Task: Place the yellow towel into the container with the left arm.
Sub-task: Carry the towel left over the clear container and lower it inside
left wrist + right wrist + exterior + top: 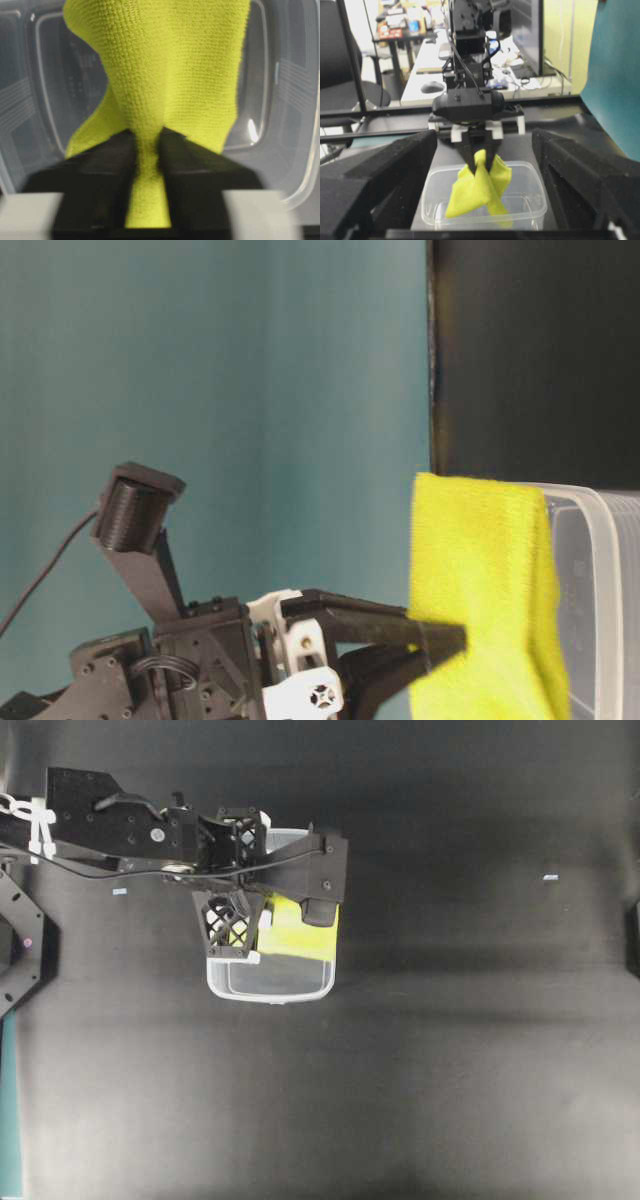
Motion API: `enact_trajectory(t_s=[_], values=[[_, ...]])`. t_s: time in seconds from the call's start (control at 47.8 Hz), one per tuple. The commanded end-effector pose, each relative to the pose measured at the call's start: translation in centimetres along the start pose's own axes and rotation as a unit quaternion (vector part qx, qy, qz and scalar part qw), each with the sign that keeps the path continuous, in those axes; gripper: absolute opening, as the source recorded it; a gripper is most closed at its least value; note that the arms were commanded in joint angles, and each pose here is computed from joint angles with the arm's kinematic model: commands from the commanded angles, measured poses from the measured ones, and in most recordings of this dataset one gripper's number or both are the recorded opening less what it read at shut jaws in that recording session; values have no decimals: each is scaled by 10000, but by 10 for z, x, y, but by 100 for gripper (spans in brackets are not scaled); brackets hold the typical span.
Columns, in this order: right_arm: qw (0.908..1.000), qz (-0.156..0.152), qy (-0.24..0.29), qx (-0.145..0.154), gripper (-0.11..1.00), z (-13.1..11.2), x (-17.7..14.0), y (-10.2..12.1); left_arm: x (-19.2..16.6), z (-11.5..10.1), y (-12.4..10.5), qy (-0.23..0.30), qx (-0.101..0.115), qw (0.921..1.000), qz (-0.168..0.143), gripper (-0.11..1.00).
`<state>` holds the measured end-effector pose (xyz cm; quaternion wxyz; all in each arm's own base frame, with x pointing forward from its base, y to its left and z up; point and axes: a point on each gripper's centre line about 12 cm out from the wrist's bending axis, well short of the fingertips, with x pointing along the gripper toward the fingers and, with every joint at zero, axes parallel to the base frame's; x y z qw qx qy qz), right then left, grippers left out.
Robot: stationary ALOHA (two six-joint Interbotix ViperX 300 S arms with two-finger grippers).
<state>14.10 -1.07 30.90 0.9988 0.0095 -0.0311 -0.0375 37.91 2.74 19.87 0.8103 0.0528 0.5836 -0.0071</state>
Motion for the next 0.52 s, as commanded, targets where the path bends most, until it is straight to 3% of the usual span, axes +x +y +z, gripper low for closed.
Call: enact_trajectory(t_s=[0.0, 0.126, 0.209, 0.502], values=[[10000, -14, -92, -1, 74, 6, 1, 0, -6, 2, 3, -79, -21, 10000, 34, 33], [9999, -14, -108, -1, 74, 6, 1, 0, -13, 7, 4, -208, -33, 9998, 54, 71], [10000, -14, -85, -1, 74, 6, 1, 0, -29, 12, 6, -442, -70, 9990, 93, 87], [9999, -12, -161, 14, 74, 8, -1, 0, -105, 6, 2, -1346, -5, 9907, 208, 88]])
